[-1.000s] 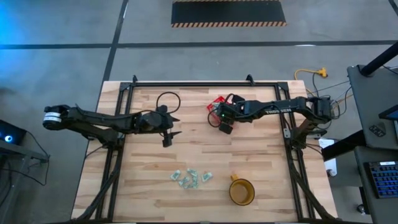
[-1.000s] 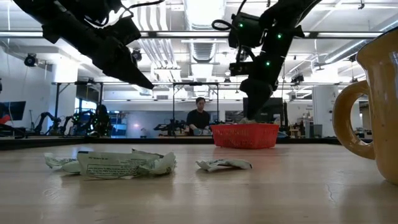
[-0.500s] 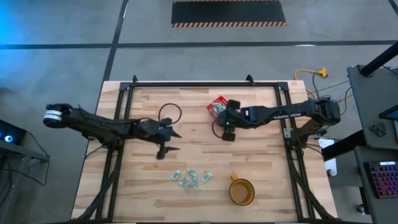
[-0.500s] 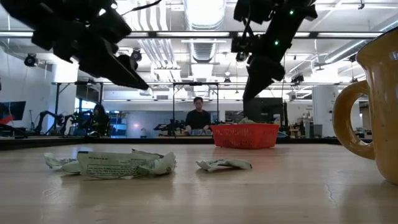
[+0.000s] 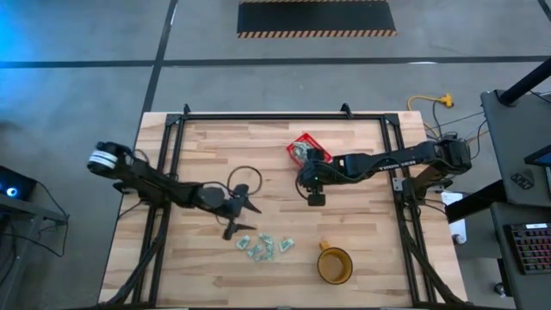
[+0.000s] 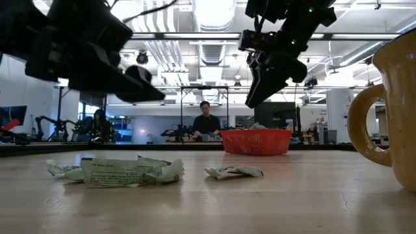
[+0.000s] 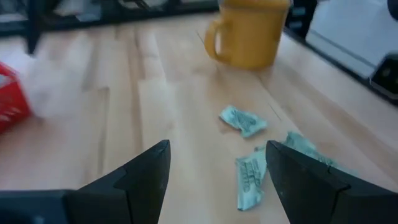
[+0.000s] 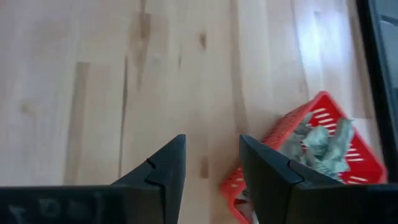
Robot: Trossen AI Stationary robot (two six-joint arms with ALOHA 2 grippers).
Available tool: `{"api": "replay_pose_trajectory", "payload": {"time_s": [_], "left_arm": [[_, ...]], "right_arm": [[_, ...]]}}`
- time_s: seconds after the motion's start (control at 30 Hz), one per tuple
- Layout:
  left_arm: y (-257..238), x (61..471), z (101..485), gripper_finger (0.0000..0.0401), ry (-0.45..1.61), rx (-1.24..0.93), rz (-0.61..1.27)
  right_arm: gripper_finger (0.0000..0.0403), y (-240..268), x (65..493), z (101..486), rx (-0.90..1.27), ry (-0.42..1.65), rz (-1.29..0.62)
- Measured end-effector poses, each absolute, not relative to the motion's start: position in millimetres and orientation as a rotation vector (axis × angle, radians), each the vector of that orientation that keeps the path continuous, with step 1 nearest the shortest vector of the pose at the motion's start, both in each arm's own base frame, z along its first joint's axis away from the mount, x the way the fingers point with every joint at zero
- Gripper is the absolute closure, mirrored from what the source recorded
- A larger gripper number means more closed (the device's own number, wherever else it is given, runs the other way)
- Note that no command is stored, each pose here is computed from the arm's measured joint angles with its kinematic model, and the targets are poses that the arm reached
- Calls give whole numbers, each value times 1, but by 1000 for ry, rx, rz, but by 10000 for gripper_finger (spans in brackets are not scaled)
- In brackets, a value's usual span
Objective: Pick and place Stevia / Truvia into bins
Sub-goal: Put the stevia packet into the red basket
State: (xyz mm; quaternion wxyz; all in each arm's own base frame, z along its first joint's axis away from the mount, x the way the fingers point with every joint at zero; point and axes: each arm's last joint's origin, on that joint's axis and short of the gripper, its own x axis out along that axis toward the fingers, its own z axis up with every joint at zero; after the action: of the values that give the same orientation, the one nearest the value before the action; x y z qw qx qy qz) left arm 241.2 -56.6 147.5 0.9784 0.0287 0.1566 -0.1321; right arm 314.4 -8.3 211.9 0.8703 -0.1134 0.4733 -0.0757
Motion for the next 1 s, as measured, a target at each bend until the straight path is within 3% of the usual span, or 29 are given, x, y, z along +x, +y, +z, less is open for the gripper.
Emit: {"api": "replay_pose_trajectory", "payload": {"time_s": [0.57, 1.0], "left_arm": [[-81, 271, 111, 156, 459, 77, -369], [-82, 277, 100, 206, 523, 91, -348]], "right_arm": [[271, -7, 310, 204, -213, 1010, -151], [285, -7, 310, 204, -199, 1009, -158]]}}
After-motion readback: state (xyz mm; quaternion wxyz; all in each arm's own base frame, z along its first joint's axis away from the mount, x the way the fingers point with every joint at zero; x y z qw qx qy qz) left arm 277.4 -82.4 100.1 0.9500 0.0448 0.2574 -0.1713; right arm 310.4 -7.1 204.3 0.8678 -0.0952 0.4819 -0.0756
